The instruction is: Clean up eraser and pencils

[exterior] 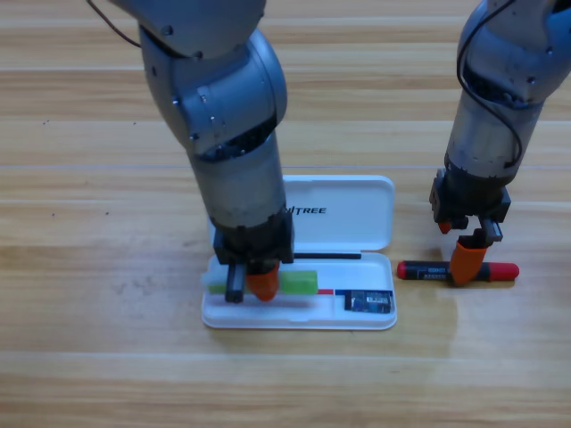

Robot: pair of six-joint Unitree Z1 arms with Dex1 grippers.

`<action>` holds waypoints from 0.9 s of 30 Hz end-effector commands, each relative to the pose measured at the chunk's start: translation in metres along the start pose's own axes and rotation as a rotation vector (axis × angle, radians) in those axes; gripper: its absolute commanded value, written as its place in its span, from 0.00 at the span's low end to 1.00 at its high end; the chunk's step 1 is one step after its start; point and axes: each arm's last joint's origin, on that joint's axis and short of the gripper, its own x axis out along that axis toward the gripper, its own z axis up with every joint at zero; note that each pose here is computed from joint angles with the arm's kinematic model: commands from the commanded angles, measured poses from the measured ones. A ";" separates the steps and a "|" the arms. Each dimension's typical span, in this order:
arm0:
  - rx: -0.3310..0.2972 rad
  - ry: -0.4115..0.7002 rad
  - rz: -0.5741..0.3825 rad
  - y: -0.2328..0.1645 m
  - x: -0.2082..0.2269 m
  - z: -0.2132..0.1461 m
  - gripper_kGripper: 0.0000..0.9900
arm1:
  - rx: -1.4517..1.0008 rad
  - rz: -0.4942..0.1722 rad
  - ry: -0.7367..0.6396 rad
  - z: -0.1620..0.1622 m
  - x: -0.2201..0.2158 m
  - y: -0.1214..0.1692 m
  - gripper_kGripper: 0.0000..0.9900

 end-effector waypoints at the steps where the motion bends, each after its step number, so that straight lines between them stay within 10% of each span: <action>1: 0.025 0.037 -0.050 -0.010 0.025 0.013 0.00 | 0.000 0.075 0.044 -0.007 0.037 -0.010 0.62; 6: 0.030 0.040 -0.056 -0.012 0.030 0.017 0.00 | -0.025 0.106 0.047 -0.008 0.044 -0.007 0.22; 12: 0.030 0.043 -0.061 -0.013 0.034 0.020 0.00 | -0.027 0.124 0.059 -0.010 0.049 -0.004 0.00; 27: 0.027 0.059 -0.044 -0.011 0.036 0.020 0.00 | 0.018 0.082 0.013 -0.017 -0.002 0.014 0.00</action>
